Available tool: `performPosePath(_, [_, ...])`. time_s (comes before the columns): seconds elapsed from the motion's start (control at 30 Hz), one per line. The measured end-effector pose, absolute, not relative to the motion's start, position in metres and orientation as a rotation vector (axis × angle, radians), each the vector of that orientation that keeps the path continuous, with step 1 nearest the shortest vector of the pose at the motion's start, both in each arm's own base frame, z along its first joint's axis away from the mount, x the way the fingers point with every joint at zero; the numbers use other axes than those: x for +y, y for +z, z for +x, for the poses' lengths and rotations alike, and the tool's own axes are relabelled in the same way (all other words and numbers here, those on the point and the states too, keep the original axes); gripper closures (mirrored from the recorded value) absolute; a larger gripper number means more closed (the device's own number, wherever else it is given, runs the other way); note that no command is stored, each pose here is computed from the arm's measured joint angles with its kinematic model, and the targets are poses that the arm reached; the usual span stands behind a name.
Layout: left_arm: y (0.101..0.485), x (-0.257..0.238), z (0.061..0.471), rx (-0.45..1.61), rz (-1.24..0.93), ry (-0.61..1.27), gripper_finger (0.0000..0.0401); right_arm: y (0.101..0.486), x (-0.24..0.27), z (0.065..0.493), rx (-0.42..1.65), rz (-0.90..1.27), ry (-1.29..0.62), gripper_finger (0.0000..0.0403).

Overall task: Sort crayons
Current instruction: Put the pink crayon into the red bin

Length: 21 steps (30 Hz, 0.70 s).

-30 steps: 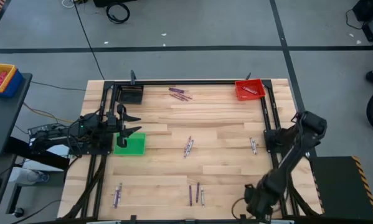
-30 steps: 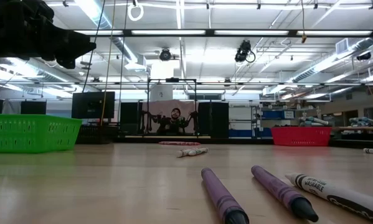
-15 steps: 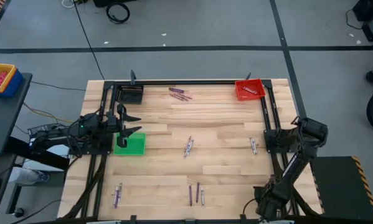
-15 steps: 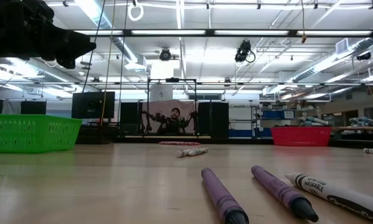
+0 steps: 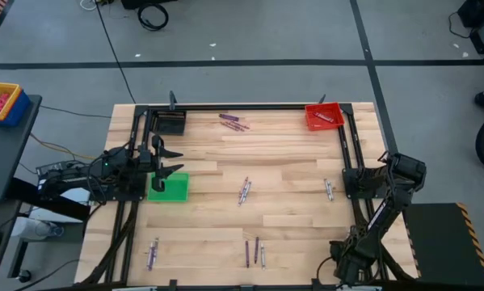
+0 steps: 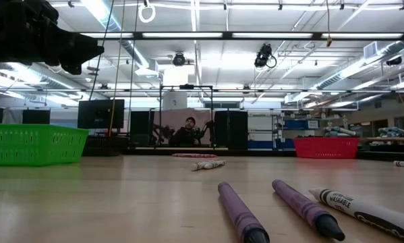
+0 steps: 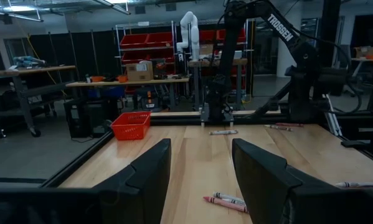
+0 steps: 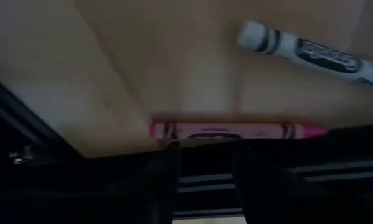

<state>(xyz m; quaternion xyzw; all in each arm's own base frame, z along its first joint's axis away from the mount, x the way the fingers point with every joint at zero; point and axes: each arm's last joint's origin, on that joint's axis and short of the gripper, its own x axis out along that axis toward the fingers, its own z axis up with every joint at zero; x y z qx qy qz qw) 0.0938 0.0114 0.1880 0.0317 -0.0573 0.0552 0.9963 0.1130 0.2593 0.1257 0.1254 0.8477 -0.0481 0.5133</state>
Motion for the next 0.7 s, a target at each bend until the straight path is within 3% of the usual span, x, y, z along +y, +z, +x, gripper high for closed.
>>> performPosePath(0.7, [0.188,0.011,0.094,-0.115,0.063,0.111,0.0218,0.125,0.255,0.128,1.948,0.315,-0.114,0.0257])
